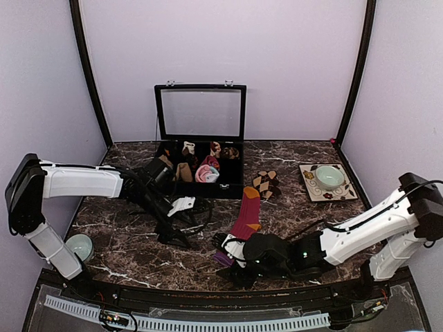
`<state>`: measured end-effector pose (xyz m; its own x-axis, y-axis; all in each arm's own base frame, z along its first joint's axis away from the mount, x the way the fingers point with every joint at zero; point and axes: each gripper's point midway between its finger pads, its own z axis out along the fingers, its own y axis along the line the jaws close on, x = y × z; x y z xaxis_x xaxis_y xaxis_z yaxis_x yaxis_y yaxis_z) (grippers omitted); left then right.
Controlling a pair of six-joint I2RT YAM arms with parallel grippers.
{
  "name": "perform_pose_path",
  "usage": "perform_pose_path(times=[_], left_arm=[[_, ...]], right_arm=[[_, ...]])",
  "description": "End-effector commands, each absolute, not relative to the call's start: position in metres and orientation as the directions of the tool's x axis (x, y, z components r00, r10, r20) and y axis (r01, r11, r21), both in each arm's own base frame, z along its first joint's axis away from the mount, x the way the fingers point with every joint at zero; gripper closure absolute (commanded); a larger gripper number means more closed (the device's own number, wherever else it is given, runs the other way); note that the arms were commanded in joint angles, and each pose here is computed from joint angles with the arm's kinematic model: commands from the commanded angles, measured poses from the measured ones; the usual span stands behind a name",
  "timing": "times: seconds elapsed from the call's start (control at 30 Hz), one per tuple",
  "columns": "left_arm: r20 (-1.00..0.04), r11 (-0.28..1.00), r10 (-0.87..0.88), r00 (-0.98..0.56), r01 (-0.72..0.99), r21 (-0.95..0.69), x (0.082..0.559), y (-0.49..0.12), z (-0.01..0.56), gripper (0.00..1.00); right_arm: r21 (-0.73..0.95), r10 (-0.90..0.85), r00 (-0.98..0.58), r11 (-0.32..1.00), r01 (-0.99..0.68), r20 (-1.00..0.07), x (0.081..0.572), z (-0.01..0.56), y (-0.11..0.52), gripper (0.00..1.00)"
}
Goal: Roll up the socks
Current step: Adjust the sock at the center of the board.
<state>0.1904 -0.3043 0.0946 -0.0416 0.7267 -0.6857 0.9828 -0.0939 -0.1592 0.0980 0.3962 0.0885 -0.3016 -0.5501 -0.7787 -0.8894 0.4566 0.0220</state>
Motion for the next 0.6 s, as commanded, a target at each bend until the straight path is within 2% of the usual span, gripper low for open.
perform_pose_path(times=[0.0, 0.1, 0.3, 0.43, 0.57], left_arm=[[-0.680, -0.106, 0.732, -0.043, 0.979, -0.176, 0.176, -0.290, 0.099, 0.10], [-0.673, -0.119, 0.739, -0.028, 0.978, -0.171, 0.170, -0.285, 0.098, 0.11], [-0.650, -0.061, 0.759, -0.039, 0.990, -0.130, 0.176, -0.277, 0.100, 0.09], [-0.596, 0.013, 0.799, -0.075, 0.994, -0.108, 0.185, -0.267, 0.102, 0.06], [-0.576, 0.012, 0.814, -0.076, 0.993, -0.115, 0.180, -0.261, 0.105, 0.06]], right_arm=[[0.051, -0.488, -0.317, 0.484, -0.874, -0.813, 0.094, 0.075, 0.422, 0.42], [0.034, -0.495, -0.320, 0.503, -0.863, -0.808, 0.097, 0.063, 0.421, 0.49], [0.007, -0.480, -0.312, 0.536, -0.844, -0.820, 0.104, 0.067, 0.408, 0.51], [-0.005, -0.480, -0.306, 0.544, -0.839, -0.822, 0.106, 0.066, 0.400, 0.53], [-0.008, -0.473, -0.304, 0.551, -0.835, -0.827, 0.107, 0.068, 0.392, 0.54]])
